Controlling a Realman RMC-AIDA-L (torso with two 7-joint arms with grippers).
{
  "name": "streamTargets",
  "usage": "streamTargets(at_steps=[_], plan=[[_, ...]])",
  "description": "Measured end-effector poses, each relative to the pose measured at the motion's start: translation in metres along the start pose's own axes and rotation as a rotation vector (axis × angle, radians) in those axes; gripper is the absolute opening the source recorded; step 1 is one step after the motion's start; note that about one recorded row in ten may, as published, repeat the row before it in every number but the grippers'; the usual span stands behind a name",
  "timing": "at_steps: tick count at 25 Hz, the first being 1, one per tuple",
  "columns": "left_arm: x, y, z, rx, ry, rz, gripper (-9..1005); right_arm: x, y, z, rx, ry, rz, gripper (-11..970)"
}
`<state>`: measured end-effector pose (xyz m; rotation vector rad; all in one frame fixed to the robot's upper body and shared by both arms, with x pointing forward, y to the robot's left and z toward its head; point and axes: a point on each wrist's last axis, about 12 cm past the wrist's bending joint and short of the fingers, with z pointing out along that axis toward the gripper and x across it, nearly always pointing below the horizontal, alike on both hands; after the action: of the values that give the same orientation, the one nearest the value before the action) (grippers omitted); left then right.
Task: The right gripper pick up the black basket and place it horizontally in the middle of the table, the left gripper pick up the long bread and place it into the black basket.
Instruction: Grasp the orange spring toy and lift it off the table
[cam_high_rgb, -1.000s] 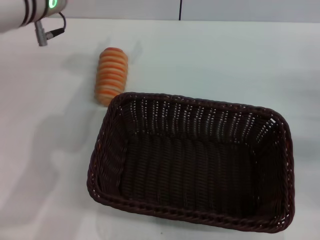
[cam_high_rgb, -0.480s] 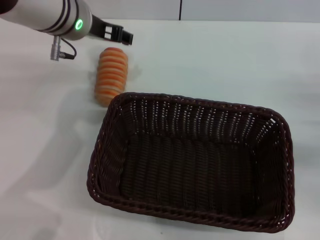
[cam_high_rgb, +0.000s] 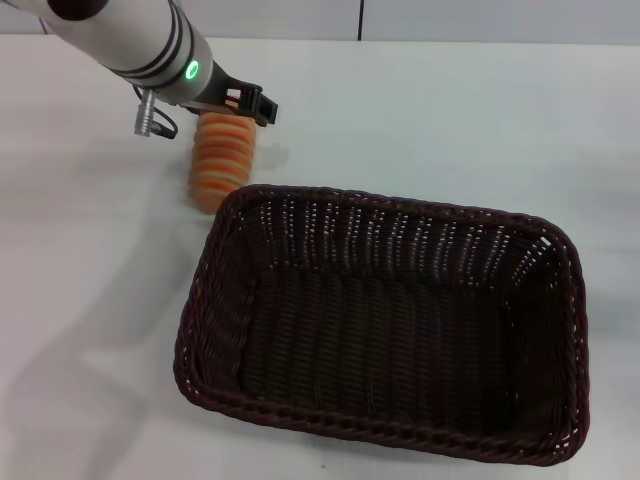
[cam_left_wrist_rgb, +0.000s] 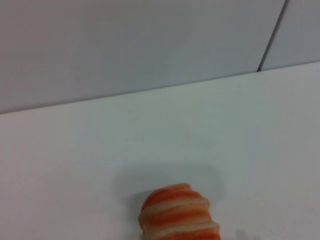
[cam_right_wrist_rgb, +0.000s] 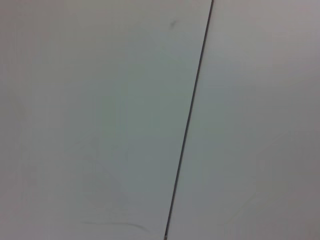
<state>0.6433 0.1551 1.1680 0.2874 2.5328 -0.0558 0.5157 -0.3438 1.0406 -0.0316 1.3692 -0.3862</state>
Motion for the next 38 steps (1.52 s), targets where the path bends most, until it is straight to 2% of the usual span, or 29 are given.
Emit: streamTargets(at_steps=[11, 23, 38], plan=[[0.003, -0.001, 0.018, -0.023, 0.038, -0.018, 864, -0.002, 0.000, 0.000, -0.002, -0.013, -0.001, 319], [0.013, 0.007, 0.036, -0.050, 0.072, -0.045, 862, -0.003, 0.004, 0.000, -0.013, -0.019, 0.003, 319], [0.018, 0.006, 0.039, -0.046, 0.105, -0.058, 855, -0.004, 0.005, 0.003, -0.018, -0.027, 0.004, 319]])
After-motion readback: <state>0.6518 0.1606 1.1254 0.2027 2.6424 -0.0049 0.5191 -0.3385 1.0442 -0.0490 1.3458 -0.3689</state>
